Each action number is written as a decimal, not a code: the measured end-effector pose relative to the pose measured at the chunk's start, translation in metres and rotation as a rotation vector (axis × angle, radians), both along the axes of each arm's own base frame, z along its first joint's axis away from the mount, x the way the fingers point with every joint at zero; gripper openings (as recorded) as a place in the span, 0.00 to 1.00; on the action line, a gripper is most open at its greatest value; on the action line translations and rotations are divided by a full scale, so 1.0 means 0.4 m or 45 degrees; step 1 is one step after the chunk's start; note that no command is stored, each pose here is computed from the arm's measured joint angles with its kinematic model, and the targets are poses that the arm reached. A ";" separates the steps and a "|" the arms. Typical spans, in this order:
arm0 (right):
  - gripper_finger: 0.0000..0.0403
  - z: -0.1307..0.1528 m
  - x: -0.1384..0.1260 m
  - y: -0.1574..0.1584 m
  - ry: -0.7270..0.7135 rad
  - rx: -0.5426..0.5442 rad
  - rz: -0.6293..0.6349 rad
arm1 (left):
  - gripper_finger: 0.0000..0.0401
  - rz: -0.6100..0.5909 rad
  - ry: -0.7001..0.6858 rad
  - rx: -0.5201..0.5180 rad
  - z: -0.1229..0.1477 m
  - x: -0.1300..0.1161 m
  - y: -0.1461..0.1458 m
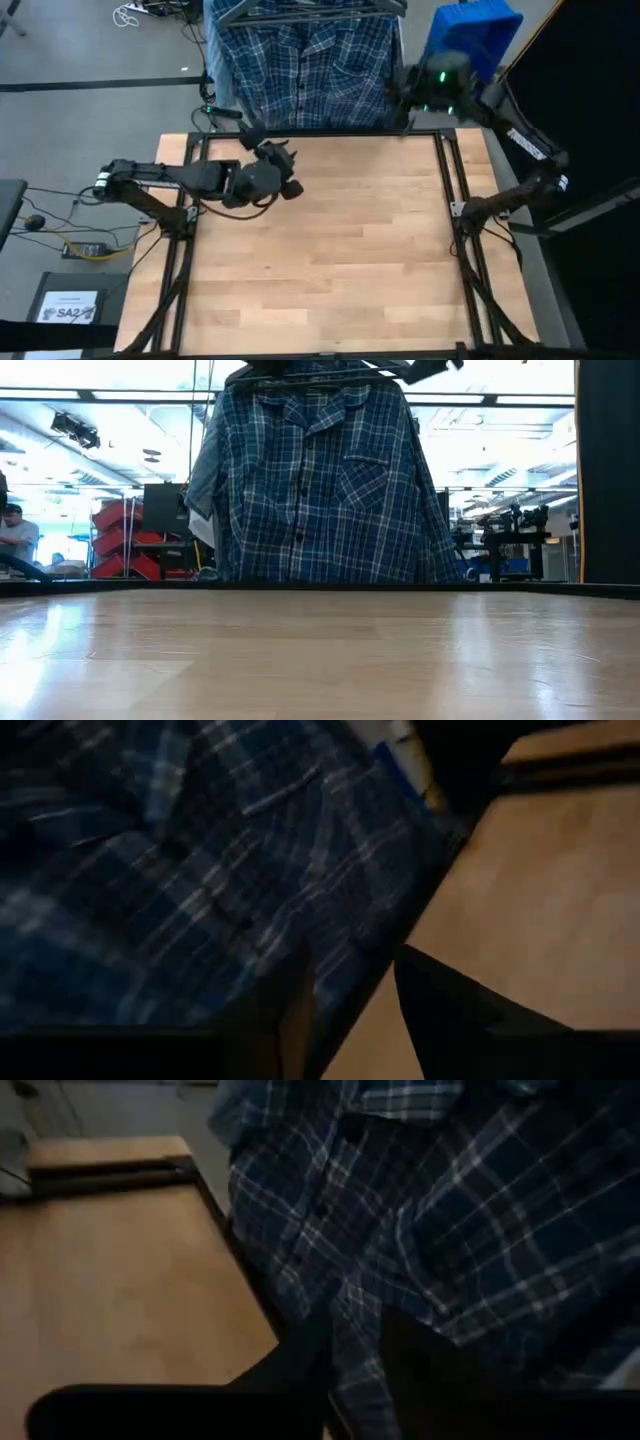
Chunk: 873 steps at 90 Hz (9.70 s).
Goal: Hang clothes
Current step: Unhang the black hanger from the hanging rack
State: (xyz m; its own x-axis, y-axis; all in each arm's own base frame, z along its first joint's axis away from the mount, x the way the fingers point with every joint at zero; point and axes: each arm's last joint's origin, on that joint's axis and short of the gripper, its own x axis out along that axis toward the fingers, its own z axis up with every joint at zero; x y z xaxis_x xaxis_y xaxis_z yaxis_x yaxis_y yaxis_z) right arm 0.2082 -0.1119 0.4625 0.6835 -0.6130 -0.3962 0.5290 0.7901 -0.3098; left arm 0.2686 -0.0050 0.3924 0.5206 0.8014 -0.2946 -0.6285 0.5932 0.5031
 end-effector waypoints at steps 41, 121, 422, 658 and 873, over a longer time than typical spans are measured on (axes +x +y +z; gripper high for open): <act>0.01 -0.254 -0.006 0.246 -0.211 0.112 0.150 | 0.18 -0.322 -0.369 -0.321 -0.190 -0.098 -0.050; 0.02 -0.509 -0.010 0.307 -0.616 0.150 0.263 | 0.13 -0.277 -0.761 -0.240 -0.307 -0.074 -0.042; 0.08 -0.624 0.109 0.076 -0.377 -0.510 -0.117 | 0.07 0.252 -0.616 0.365 -0.150 0.099 0.281; 0.05 -0.674 0.273 -0.020 -0.567 -0.093 0.041 | 0.53 0.009 -0.019 0.703 -0.143 0.097 0.382; 0.09 -0.508 0.208 0.050 -0.766 -0.002 0.088 | 0.53 0.162 0.333 1.282 0.103 -0.002 0.718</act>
State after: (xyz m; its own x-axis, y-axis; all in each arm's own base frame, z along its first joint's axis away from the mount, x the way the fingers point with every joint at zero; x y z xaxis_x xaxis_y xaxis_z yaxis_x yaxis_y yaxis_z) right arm 0.2914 -0.0918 0.2594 0.8258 -0.5592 0.0735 0.5589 0.8288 0.0267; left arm 0.2679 0.2823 0.4338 0.4313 0.7830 0.4482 -0.4574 -0.2384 0.8567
